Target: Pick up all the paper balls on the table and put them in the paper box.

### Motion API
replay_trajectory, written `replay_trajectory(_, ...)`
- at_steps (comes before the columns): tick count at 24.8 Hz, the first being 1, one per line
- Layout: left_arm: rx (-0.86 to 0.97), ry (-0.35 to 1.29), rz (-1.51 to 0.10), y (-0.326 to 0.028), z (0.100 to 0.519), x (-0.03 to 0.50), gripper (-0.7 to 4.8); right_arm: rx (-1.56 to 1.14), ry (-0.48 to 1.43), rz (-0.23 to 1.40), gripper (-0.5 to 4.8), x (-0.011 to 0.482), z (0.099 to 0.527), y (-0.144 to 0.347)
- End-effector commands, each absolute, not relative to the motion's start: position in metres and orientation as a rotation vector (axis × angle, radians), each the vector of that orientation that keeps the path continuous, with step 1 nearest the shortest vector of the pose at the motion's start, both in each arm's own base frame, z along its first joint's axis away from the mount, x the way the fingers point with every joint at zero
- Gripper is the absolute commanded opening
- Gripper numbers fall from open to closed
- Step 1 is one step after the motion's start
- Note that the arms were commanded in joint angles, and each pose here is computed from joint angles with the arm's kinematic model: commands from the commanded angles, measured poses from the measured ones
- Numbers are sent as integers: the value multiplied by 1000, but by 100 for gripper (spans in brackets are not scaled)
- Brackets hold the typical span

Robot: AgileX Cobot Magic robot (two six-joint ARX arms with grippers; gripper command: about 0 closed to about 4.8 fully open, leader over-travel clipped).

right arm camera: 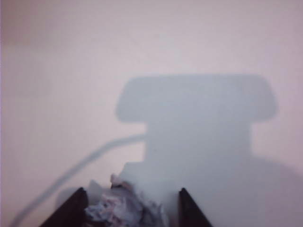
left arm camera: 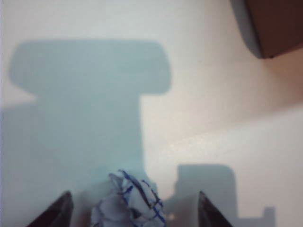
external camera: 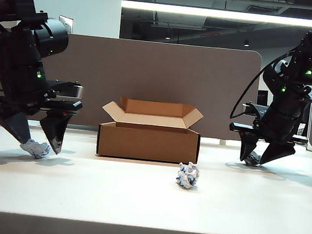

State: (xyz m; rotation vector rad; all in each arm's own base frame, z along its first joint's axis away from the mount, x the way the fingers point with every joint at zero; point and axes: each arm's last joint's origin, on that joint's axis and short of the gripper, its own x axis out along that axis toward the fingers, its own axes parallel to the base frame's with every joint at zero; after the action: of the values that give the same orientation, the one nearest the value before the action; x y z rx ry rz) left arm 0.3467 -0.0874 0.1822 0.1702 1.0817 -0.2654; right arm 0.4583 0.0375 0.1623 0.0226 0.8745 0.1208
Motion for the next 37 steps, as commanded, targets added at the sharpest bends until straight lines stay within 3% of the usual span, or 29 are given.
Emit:
replay_trajectory(1, 163, 1068, -267, -88, 185, 348, 331, 29, 846, 138, 217, 460, 167, 38)
replay_trajectory(3, 162, 1062, -267, -88, 185, 348, 331, 29, 848, 138, 165, 460, 167, 38)
replay_trajectory(4, 162, 1061, -268, -88, 185, 348, 300, 29, 848, 138, 124, 460, 167, 38)
replay_trajectory(6, 164, 1062, -274, -88, 185, 348, 198, 29, 848, 137, 101, 460, 167, 38)
replay_trajectory(9, 162, 1067, -276, -88, 185, 348, 187, 29, 849, 137, 53, 460, 167, 38)
replay_trajectory(18, 168, 1126, -274, -87, 183, 343, 176, 30, 851, 137, -4, 460, 167, 38)
replay_trajectory(29, 170, 1139, -273, -86, 182, 342, 18, 30, 854, 137, -4, 460, 167, 38)
replay_trajectory(37, 152, 1088, -287, -89, 205, 353, 16, 40, 816, 173, -4, 461, 188, 39)
